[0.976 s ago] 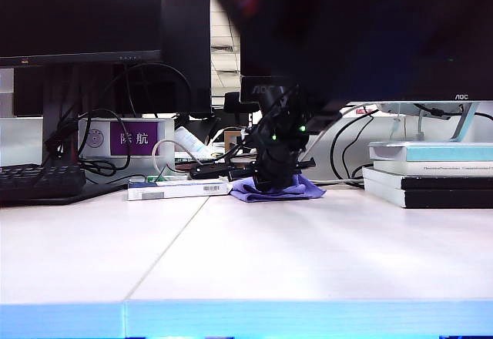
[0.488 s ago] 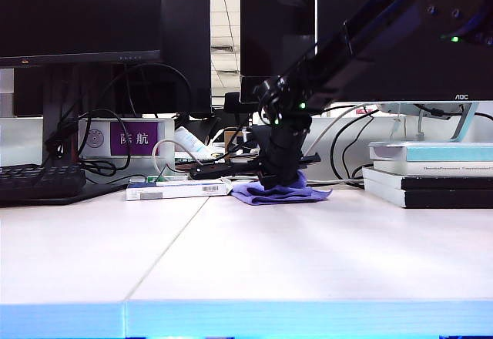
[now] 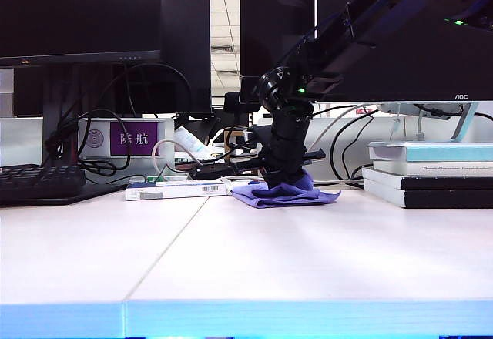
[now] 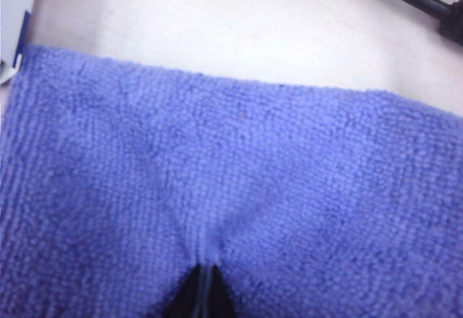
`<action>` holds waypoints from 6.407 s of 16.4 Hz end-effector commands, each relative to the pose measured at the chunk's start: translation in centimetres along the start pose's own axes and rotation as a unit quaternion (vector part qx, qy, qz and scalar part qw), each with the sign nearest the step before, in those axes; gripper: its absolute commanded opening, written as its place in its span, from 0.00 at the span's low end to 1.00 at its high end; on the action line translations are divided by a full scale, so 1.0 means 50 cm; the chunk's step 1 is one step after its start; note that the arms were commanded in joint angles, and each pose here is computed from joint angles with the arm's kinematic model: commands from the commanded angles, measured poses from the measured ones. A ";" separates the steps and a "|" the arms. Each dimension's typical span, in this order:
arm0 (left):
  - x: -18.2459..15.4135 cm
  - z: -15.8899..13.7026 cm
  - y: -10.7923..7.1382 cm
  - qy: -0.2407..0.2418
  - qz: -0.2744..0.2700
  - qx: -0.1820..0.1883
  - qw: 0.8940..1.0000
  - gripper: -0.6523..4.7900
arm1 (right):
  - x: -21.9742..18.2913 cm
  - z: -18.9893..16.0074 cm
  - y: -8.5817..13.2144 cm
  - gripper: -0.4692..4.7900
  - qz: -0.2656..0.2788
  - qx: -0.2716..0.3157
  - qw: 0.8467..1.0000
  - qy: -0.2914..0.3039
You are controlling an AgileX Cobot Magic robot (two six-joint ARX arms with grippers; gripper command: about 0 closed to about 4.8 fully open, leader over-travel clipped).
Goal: Wipe the table from front to back using the rag.
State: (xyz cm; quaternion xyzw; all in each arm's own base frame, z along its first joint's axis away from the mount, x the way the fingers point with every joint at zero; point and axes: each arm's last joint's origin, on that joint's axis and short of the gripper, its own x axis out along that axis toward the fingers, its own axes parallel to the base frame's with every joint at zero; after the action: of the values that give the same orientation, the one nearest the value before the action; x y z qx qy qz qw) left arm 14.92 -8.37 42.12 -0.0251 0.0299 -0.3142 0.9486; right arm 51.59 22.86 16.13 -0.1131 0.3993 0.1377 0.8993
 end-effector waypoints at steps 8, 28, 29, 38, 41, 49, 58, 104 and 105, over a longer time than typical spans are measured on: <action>-0.002 0.008 -0.001 -0.014 -0.004 0.003 1.000 0.11 | 0.018 -0.037 0.018 0.08 0.009 -0.007 0.998 0.060; -0.002 0.008 -0.001 -0.015 -0.004 0.003 1.000 0.11 | 0.106 -0.016 0.026 0.08 0.015 0.032 0.990 -0.137; -0.002 0.008 -0.001 -0.015 -0.004 0.003 1.000 0.11 | 0.104 -0.010 0.026 0.08 0.015 0.030 0.988 -0.151; -0.002 0.006 -0.001 -0.010 -0.002 0.002 1.000 0.11 | 0.096 -0.030 0.025 0.08 0.010 0.014 0.997 -0.075; -0.002 0.003 0.001 -0.002 0.014 0.019 1.000 0.11 | 0.081 -0.024 0.022 0.08 0.009 0.013 0.998 -0.064; -0.002 -0.001 0.001 0.007 0.014 0.018 1.000 0.11 | 0.045 0.016 0.017 0.08 0.010 0.022 0.993 -0.118; -0.002 -0.001 0.001 0.007 0.014 0.018 1.000 0.11 | 0.045 0.018 0.017 0.08 0.007 0.018 0.988 -0.150; -0.002 -0.003 0.001 0.012 0.014 0.017 1.000 0.11 | -0.298 -0.369 0.106 0.08 0.081 0.009 0.995 -0.059; -0.002 -0.003 0.001 0.013 0.014 0.017 1.000 0.11 | -0.308 -0.385 0.113 0.08 0.084 0.004 0.995 -0.055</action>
State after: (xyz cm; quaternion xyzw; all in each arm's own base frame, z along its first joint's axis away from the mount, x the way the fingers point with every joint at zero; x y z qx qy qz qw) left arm 14.98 -8.31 41.68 -0.0048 0.0461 -0.3005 0.9526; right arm 27.01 19.60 14.26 -0.0720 0.3637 0.2162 0.9032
